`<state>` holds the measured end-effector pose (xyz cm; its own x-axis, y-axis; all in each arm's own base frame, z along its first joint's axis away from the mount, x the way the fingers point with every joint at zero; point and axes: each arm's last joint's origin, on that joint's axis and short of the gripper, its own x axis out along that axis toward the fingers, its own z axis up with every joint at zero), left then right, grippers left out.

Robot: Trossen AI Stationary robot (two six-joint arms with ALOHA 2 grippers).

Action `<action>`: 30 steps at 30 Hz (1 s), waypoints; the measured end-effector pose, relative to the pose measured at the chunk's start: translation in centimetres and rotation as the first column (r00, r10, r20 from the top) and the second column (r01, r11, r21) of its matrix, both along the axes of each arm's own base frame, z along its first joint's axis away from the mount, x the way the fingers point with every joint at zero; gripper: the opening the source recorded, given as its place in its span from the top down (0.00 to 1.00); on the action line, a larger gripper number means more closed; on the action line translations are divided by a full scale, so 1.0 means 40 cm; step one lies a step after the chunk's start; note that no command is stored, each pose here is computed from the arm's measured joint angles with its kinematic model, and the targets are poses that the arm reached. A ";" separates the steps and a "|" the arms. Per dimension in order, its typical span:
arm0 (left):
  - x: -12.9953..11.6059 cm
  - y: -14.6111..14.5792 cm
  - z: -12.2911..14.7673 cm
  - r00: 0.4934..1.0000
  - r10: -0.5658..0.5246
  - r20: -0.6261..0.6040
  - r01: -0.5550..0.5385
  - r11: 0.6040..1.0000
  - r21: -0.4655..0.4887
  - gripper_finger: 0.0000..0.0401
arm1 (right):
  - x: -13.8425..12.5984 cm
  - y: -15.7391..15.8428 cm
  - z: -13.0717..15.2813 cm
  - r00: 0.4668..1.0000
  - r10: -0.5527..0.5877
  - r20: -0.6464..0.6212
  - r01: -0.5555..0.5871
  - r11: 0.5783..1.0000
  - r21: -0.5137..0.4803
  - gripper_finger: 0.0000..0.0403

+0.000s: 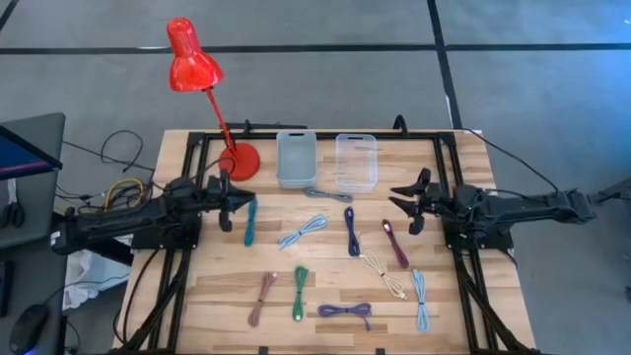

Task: Pick & Place USB Port
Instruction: Put the gray charger cable into the transparent bin

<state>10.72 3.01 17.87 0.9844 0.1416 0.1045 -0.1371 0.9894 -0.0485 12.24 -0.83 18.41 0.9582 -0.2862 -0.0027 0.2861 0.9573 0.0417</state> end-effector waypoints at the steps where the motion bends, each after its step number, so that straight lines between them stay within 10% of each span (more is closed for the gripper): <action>1: 0.005 0.001 0.002 1.000 -0.001 0.006 0.001 1.000 0.001 0.90 | 0.006 0.000 0.003 1.000 0.000 0.004 0.000 1.000 0.000 0.71; 11: 0.068 0.018 0.049 0.998 -0.058 0.025 0.056 0.996 0.066 0.90 | 0.075 0.000 0.106 0.997 -0.001 -0.082 -0.007 0.996 -0.092 0.71; 30: 0.096 0.026 0.040 0.996 -0.063 -0.059 0.073 0.980 0.187 0.90 | 0.111 0.011 0.049 0.960 0.025 -0.277 -0.040 0.998 -0.046 0.71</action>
